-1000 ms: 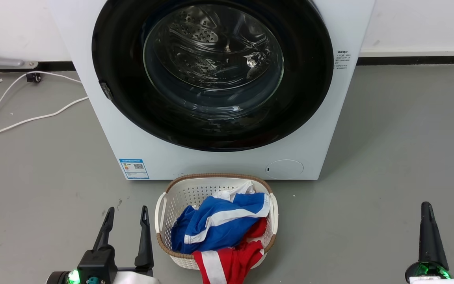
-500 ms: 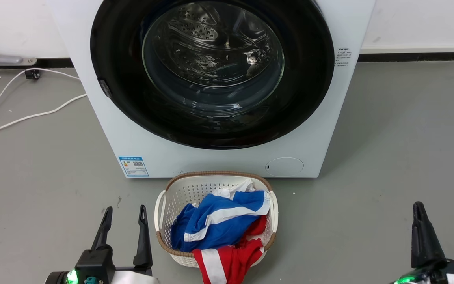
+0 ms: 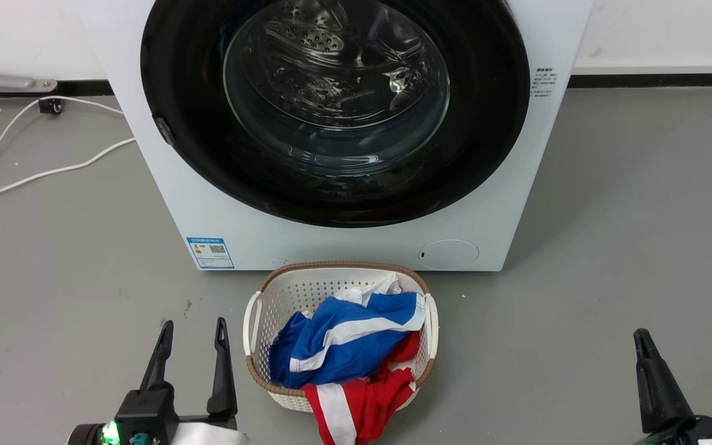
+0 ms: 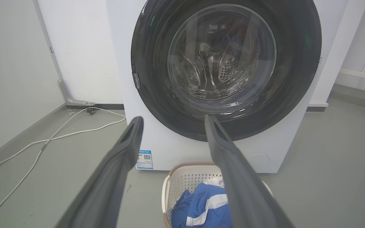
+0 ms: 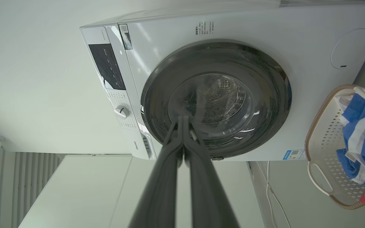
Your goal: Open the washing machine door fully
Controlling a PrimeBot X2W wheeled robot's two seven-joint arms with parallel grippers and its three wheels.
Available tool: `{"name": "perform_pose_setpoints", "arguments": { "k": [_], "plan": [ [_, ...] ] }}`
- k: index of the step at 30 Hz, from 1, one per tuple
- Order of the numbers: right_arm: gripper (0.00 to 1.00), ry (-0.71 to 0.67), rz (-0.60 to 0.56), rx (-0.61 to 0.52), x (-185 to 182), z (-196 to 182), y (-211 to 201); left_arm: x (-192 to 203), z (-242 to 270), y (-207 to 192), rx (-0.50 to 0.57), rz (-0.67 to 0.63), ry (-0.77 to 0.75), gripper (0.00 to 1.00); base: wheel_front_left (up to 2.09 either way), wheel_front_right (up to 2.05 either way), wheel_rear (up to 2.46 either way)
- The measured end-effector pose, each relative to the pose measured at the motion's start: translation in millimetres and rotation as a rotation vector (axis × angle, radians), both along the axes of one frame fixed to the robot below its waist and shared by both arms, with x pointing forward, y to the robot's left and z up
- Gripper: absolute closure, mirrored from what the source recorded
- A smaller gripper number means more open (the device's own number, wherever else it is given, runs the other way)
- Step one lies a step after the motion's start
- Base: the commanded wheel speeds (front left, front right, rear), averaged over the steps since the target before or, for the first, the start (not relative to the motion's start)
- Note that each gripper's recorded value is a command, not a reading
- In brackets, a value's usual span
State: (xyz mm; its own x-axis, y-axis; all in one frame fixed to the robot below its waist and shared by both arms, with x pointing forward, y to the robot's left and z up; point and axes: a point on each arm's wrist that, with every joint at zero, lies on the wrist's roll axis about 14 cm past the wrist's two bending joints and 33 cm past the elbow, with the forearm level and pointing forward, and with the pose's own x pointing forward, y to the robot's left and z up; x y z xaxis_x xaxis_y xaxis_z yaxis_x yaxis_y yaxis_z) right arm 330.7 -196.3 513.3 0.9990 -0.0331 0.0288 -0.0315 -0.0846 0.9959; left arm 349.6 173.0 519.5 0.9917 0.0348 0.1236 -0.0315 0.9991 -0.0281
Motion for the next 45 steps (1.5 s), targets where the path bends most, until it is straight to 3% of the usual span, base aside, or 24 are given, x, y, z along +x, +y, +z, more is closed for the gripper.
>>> {"name": "perform_pose_setpoints", "arguments": {
  "k": [9,18,27,33,45],
  "plan": [
    [1.00,-0.047,-0.077,-0.085,35,17,-33,9,1,4,0.011,0.015,-0.004,0.00,0.00,0.00,0.00],
    [1.00,-0.135,-0.119,-0.211,132,60,-79,40,1,3,0.030,0.008,-0.010,0.00,0.00,0.00,0.00],
    [1.00,-0.132,0.004,-0.325,226,65,-70,74,-14,9,0.037,0.024,0.013,0.00,0.00,0.00,0.00],
    [1.00,-0.162,0.134,-0.422,285,70,-40,96,-31,9,0.044,0.022,0.041,0.00,0.00,0.00,0.00],
    [1.00,-0.075,0.417,-0.607,349,17,28,107,-73,21,0.036,0.055,0.141,0.00,0.00,0.00,0.00]
  ]
}}
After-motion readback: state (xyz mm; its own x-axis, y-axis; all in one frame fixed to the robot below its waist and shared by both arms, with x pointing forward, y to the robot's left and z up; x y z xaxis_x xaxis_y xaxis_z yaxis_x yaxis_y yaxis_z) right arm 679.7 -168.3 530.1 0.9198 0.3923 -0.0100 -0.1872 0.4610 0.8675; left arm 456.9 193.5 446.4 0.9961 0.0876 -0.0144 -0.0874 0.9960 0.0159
